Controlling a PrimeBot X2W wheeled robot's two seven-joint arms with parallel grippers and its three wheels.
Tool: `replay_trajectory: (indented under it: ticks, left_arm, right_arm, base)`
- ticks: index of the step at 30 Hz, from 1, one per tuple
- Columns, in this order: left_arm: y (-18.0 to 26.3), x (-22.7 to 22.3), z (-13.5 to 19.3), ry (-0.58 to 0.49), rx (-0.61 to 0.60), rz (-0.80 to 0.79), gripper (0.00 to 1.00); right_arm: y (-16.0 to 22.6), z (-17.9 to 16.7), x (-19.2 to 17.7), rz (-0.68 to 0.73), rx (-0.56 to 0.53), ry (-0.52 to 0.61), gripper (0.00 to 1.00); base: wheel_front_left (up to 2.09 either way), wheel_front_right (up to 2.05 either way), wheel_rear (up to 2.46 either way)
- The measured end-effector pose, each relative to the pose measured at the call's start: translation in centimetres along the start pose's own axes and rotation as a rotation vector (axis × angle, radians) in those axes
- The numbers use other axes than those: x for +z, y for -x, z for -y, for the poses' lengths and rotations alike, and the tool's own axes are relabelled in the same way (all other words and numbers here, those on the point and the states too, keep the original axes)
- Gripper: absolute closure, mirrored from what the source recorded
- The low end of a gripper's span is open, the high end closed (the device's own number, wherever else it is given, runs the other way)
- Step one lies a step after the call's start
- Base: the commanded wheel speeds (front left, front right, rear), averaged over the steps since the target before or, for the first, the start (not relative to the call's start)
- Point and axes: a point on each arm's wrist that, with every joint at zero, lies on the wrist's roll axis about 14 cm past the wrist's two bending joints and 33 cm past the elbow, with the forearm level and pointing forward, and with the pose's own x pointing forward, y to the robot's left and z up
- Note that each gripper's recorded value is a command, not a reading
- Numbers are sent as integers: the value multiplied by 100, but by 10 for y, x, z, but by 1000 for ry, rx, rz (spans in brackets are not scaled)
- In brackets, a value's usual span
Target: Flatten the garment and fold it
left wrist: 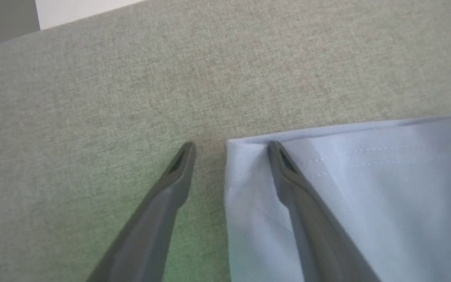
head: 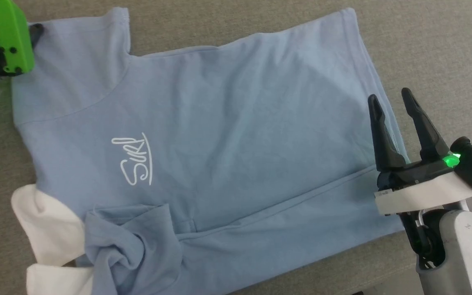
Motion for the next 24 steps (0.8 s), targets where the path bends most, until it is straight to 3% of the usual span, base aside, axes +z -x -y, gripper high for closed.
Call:
replay_trajectory:
  ticks: [2,3,4,5,13,19,24]
  left_arm:
    - [-4,-3,-1,12,13,-28,0]
    - [-5,-5,0,13,13,-44,16]
    - [-5,-5,0,8,10,-53,78]
    - [-4,-5,2,10,3,-58,100]
    - [3,-5,13,-6,-36,-50,100]
    - [5,-7,14,-14,-44,-41,100]
    - [4,-8,13,-18,-50,-27,100]
  right_arm:
    - [-1,2,-2,-7,-4,5,0]
    - [-3,2,-1,-6,-1,11,0]
    - [-5,3,1,-4,1,16,0]
    - [-8,2,3,-1,7,23,0]
    - [-66,14,23,-100,5,72,0]
    - [-112,19,-1,-415,-26,-3,0]
    - [-123,23,-32,-666,-61,-14,0]
  base:
    - [0,0,0]
    - [0,0,0]
    - [0,0,0]
    - [0,0,0]
    - [0,0,0]
    - [0,0,0]
    - [0,0,0]
